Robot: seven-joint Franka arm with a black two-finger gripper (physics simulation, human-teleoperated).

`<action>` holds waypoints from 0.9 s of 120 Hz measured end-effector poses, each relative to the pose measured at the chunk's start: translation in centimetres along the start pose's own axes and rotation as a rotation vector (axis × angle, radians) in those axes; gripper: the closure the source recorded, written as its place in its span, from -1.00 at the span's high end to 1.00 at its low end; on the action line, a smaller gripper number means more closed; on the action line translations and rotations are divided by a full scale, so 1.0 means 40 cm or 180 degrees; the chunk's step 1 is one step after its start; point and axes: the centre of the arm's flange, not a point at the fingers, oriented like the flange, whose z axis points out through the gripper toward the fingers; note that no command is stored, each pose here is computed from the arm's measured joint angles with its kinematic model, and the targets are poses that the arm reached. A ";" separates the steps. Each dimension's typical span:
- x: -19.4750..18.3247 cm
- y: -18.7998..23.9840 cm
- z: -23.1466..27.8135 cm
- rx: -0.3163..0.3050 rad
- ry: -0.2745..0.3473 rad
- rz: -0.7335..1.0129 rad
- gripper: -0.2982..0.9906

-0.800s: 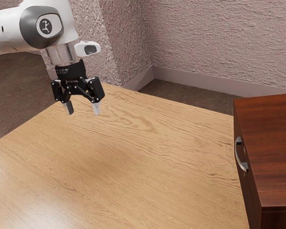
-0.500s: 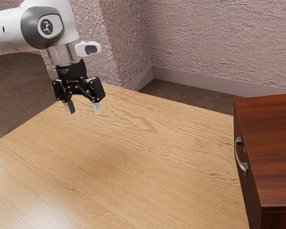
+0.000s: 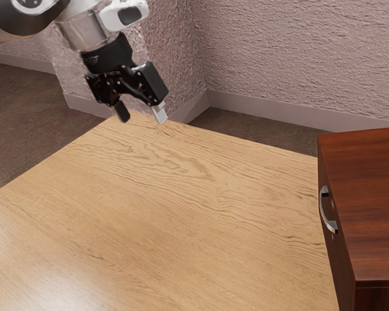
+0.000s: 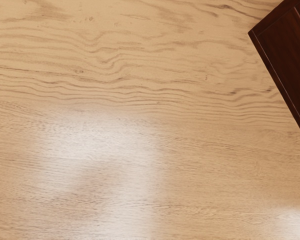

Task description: Pull the drawer handle with one arm to open the drawer

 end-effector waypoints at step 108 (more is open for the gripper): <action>-0.010 0.308 0.282 0.0130 -0.0270 -0.1873 0.54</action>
